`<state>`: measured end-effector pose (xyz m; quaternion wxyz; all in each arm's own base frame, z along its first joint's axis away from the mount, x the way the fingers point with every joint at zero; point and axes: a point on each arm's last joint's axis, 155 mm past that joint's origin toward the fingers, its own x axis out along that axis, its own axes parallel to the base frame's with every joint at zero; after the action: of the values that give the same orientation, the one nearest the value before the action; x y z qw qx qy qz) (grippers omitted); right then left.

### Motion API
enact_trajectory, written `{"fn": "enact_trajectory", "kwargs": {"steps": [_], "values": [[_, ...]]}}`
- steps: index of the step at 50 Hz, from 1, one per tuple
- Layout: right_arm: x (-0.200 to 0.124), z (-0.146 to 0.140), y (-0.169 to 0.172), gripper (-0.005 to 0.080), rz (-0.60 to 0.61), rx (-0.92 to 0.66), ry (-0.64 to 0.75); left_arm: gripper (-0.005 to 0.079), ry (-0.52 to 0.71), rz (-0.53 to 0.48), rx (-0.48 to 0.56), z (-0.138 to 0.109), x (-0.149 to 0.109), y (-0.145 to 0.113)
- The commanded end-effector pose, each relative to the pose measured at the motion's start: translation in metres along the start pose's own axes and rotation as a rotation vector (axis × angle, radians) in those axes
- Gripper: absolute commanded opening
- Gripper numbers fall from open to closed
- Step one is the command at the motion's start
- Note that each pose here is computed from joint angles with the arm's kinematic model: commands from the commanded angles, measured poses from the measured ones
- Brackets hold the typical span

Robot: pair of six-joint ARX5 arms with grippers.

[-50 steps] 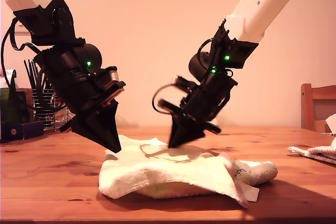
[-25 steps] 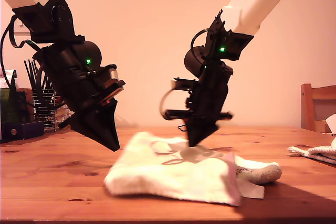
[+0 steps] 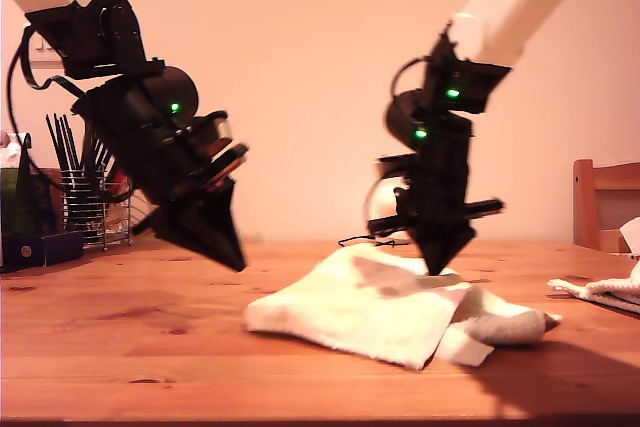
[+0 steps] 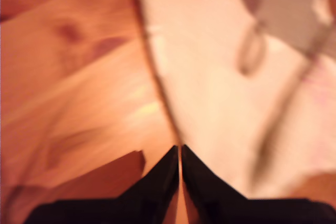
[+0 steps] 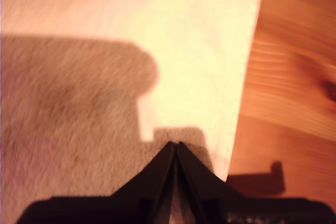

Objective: Fold the tea towel in front of you. After folding it, place it to the right side.

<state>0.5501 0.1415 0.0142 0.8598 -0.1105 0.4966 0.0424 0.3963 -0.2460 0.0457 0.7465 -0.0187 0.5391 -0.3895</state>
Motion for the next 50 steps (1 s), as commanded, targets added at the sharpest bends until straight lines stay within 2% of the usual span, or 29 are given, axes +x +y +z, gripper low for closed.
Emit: {"fn": "enact_trajectory", "kwargs": {"steps": [1, 14, 20, 25, 30, 35, 50], "values": [[0.016, -0.005, -0.01, -0.0011, -0.013, 0.041, 0.006, -0.0019, -0.018, -0.036, 0.033, 0.008, -0.003, -0.02], [0.009, 0.011, -0.03, -0.001, -0.02, 0.122, -0.027, -0.0019, 0.009, -0.085, 0.075, 0.003, 0.008, -0.048], [-0.009, 0.014, -0.01, -0.0011, 0.114, 0.005, -0.008, -0.0019, 0.017, -0.173, 0.11, 0.001, 0.014, -0.078], [-0.027, 0.017, 0.003, -0.0011, 0.207, -0.056, -0.016, -0.0019, 0.033, -0.185, 0.149, -0.003, 0.02, -0.091], [-0.042, 0.03, 0.003, -0.0011, 0.246, -0.063, -0.065, -0.0019, 0.025, -0.129, 0.247, -0.001, 0.023, -0.096], [-0.06, 0.056, -0.006, -0.0011, 0.244, -0.046, -0.164, -0.0019, -0.025, -0.05, 0.302, 0.013, 0.019, -0.095], [-0.13, 0.122, -0.022, -0.0011, 0.285, -0.023, -0.44, -0.0019, -0.261, 0.059, 0.363, 0.073, -0.026, -0.095]]}}
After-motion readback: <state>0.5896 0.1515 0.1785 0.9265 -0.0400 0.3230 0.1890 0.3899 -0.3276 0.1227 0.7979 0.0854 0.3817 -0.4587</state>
